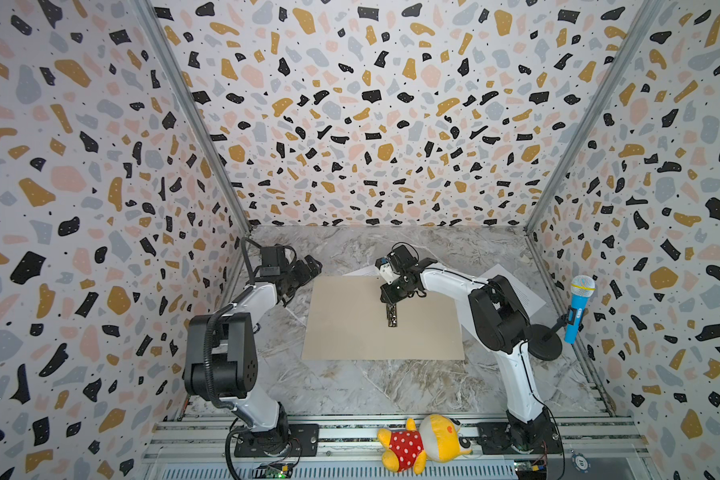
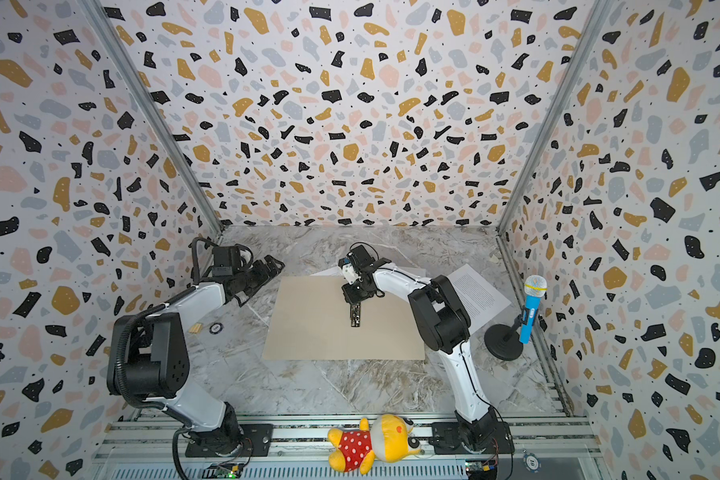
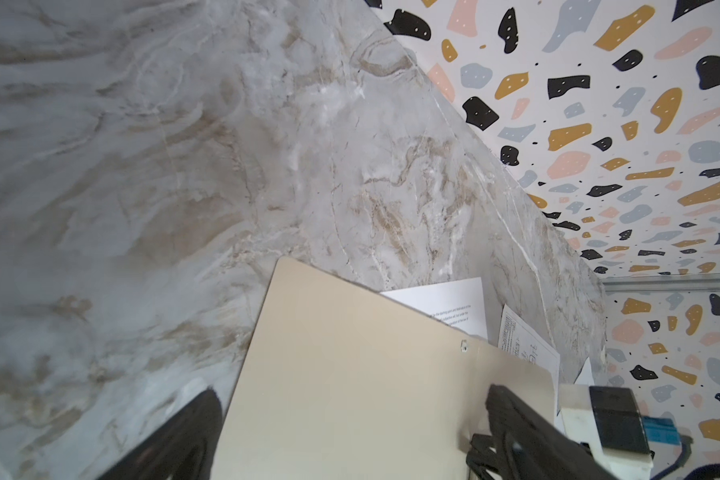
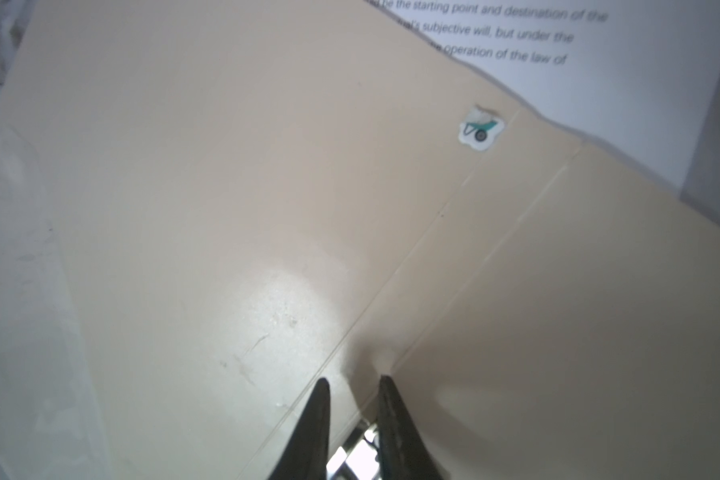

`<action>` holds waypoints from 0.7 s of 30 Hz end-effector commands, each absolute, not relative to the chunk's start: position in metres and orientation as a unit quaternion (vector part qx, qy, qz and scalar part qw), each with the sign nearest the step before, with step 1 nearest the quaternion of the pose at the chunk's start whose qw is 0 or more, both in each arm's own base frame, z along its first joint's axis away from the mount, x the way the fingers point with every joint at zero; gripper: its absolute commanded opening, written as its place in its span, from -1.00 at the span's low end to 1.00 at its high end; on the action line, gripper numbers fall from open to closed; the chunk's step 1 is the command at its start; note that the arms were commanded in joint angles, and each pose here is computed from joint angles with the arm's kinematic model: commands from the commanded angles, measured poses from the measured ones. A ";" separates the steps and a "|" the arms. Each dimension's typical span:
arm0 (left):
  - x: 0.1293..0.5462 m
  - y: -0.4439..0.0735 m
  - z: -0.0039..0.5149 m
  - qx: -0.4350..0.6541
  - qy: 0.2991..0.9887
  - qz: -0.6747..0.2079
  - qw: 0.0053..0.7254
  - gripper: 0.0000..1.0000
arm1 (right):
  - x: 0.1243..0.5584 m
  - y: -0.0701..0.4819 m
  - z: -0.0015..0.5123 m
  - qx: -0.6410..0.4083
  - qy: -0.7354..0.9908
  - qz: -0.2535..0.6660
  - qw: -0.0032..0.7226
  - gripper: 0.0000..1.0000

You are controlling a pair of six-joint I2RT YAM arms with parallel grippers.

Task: Put the files into the folder

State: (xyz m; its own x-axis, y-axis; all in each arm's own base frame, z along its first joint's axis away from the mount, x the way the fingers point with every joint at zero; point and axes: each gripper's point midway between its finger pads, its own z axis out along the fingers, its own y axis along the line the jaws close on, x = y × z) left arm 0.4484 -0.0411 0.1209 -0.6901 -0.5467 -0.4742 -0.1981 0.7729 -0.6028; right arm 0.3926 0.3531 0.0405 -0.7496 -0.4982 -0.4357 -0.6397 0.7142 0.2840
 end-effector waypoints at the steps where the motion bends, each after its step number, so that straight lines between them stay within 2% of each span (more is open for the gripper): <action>1: 0.461 -0.049 0.132 -0.198 0.875 -0.275 0.345 0.99 | 0.396 0.360 0.080 -0.320 0.895 0.236 0.204 -0.52; 3: 0.464 -0.060 0.133 -0.187 0.878 -0.278 0.341 0.99 | 0.400 0.360 0.087 -0.317 0.894 0.235 0.214 -0.39; 5: 0.467 -0.073 0.130 -0.172 0.884 -0.281 0.333 0.98 | 0.411 0.355 0.096 -0.299 0.896 0.234 0.231 0.04; 6: 0.468 -0.080 0.128 -0.163 0.887 -0.284 0.326 0.97 | 0.417 0.353 0.102 -0.292 0.894 0.240 0.240 0.15; 8: 0.472 -0.094 0.125 -0.145 0.893 -0.287 0.315 0.95 | 0.430 0.348 0.112 -0.280 0.892 0.248 0.255 0.18; 12: 0.478 -0.111 0.120 -0.121 0.903 -0.281 0.301 0.93 | 0.459 0.336 0.124 -0.264 0.886 0.252 0.284 0.54; 16: 0.483 -0.117 0.111 -0.118 0.909 -0.277 0.290 0.91 | 0.487 0.327 0.124 -0.250 0.883 0.265 0.295 0.65; 21: 0.484 -0.124 0.088 -0.111 0.924 -0.259 0.259 0.88 | 0.513 0.330 0.118 -0.245 0.877 0.284 0.299 0.71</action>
